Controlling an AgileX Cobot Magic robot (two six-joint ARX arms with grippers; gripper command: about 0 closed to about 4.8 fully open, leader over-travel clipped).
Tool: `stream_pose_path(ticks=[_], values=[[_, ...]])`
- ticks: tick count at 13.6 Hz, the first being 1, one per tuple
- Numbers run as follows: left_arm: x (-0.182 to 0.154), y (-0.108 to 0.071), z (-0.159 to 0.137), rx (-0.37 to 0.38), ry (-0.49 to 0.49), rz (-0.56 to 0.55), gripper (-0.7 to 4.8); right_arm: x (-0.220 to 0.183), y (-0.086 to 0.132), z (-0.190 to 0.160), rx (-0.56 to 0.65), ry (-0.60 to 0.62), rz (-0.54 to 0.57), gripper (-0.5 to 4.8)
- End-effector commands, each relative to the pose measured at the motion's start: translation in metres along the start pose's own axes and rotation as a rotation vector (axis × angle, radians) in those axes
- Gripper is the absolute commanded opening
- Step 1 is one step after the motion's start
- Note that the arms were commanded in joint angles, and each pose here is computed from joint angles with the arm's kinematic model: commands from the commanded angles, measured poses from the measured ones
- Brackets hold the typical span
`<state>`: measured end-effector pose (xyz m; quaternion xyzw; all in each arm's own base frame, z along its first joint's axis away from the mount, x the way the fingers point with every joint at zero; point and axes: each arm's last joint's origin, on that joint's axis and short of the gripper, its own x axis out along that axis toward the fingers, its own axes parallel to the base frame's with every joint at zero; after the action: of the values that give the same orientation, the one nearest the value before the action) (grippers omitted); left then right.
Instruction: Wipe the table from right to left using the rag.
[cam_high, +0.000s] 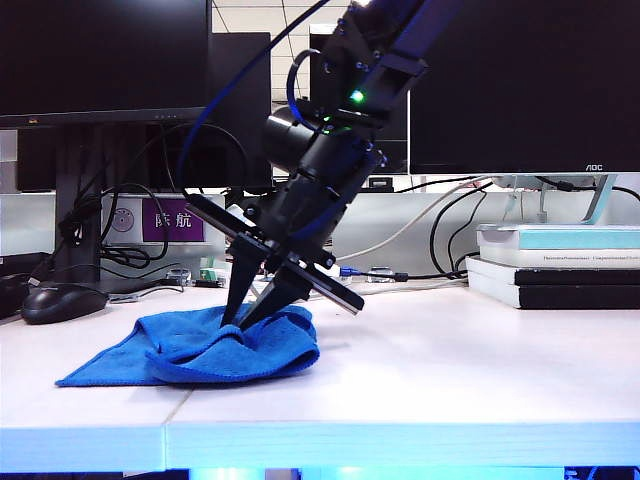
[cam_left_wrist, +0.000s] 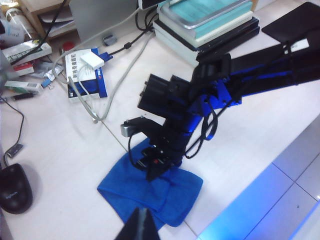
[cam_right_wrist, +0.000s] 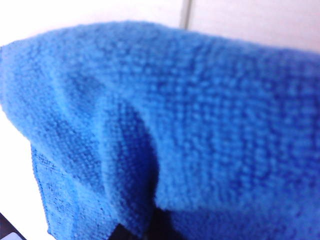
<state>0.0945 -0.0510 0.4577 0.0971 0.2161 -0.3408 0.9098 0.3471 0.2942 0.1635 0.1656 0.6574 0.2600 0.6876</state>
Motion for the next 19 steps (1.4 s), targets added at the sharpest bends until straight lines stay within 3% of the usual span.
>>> stream_pose_path(ticks=[1, 13, 19], values=[[-0.002, -0.001, 0.000, 0.002, -0.005, 0.001, -0.05, 0.016, 0.016, 0.003, 0.007, 0.013, 0.042, -0.01], [-0.006, -0.002, -0.003, 0.000, 0.003, 0.000, -0.05, 0.059, 0.071, 0.005, -0.036, 0.038, 0.151, -0.01], [-0.006, -0.002, -0.003, -0.001, 0.007, -0.001, -0.05, 0.063, 0.094, 0.005, -0.008, -0.025, 0.295, -0.01]])
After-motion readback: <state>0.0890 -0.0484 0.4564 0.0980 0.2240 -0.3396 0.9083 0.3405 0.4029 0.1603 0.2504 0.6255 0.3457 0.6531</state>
